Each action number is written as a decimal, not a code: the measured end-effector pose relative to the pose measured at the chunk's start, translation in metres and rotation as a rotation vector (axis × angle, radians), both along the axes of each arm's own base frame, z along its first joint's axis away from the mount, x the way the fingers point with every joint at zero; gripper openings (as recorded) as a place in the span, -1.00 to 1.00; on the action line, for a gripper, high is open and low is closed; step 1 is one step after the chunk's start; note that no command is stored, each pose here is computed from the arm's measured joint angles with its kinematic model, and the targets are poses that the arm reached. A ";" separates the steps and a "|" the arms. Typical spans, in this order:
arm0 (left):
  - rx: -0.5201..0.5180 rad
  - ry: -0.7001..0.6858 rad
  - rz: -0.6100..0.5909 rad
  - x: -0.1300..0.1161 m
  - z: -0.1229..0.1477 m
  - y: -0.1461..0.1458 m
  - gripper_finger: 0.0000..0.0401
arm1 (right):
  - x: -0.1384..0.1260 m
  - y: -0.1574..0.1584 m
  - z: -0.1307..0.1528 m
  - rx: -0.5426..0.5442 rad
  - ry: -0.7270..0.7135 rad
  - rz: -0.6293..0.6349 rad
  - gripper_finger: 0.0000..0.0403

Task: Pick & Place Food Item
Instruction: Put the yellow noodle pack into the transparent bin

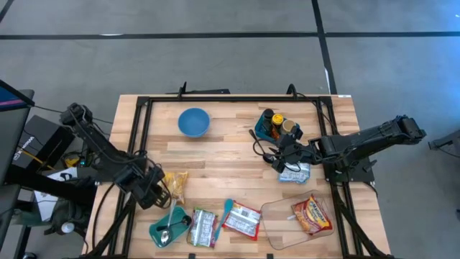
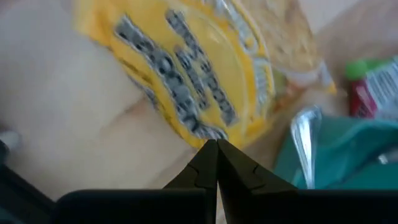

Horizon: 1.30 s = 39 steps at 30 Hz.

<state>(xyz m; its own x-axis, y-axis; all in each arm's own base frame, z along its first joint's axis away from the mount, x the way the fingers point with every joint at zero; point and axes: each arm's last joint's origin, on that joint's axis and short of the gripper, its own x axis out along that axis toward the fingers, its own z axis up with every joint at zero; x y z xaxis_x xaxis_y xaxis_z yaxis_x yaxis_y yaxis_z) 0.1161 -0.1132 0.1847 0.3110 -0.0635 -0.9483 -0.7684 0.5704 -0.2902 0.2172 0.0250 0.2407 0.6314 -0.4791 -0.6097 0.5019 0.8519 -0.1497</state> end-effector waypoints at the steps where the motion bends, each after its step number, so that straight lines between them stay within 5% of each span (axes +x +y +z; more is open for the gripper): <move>1: -0.013 -0.004 -0.011 0.000 0.000 -0.002 -1.00 | 0.000 0.000 0.000 0.000 0.000 0.000 -0.26; 21: -0.005 0.065 -0.053 0.013 -0.028 -0.028 -1.00 | 0.000 0.000 0.000 0.000 0.000 0.001 -0.26; 39: 0.309 -0.016 0.096 0.024 -0.032 0.001 -1.00 | 0.000 0.000 0.000 0.000 -0.001 0.001 -0.26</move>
